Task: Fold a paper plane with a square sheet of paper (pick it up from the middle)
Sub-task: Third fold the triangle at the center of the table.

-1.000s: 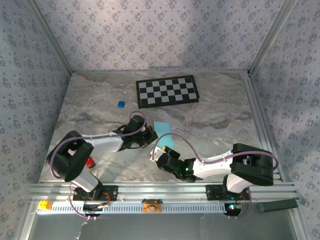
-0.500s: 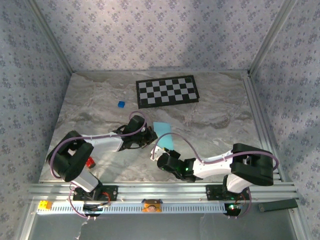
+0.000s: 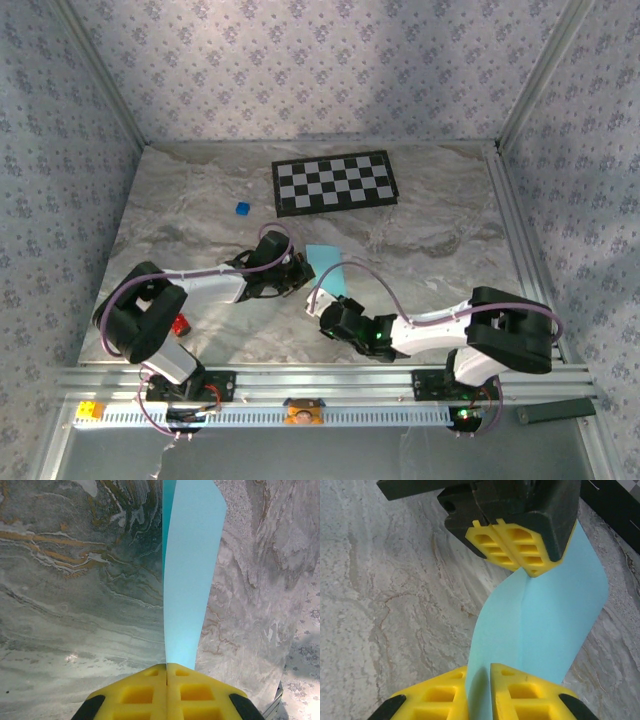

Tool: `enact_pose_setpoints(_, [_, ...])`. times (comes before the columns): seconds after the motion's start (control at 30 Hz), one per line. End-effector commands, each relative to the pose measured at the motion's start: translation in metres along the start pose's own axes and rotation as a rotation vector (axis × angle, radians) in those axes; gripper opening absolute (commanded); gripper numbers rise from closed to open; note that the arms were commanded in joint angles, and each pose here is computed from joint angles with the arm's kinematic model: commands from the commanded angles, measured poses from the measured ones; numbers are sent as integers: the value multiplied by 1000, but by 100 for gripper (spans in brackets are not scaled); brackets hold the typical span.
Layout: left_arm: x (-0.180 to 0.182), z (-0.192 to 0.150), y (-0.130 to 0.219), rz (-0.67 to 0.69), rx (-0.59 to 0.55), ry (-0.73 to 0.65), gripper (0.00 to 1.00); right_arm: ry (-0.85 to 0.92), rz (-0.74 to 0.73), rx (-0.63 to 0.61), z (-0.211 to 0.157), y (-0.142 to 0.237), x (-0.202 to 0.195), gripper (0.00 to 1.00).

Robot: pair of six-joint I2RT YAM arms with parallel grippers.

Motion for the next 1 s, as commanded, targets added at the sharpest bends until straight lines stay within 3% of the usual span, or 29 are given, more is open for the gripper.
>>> enact_pose_setpoints(0.0, [-2,2,4,-3,-14,-10,6,-48,20,-28,4,2,-1,17])
enact_pose_setpoints(0.37, [-1,2,4,-1,-15,-11,6,-106,48,-34,6,2,-3,16])
enact_pose_setpoints(0.6, [1,2,3,3,-14,-7,6,-119,72,-27,4,1,-4,7])
enact_pose_setpoints(0.97, [3,3,6,11,-26,-5,9,-123,103,-21,3,2,-1,2])
Point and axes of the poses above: each hand's point on the last joint's axis, 136 mm out from that joint toward the fingers, its own y axis back along the fingers, its own x axis along the line the jaws close on, z = x × y, the point moved 4 cm from there along y, back along the fingers, and after that the axes turned 9 degrees about y, right-handed, at the moved point
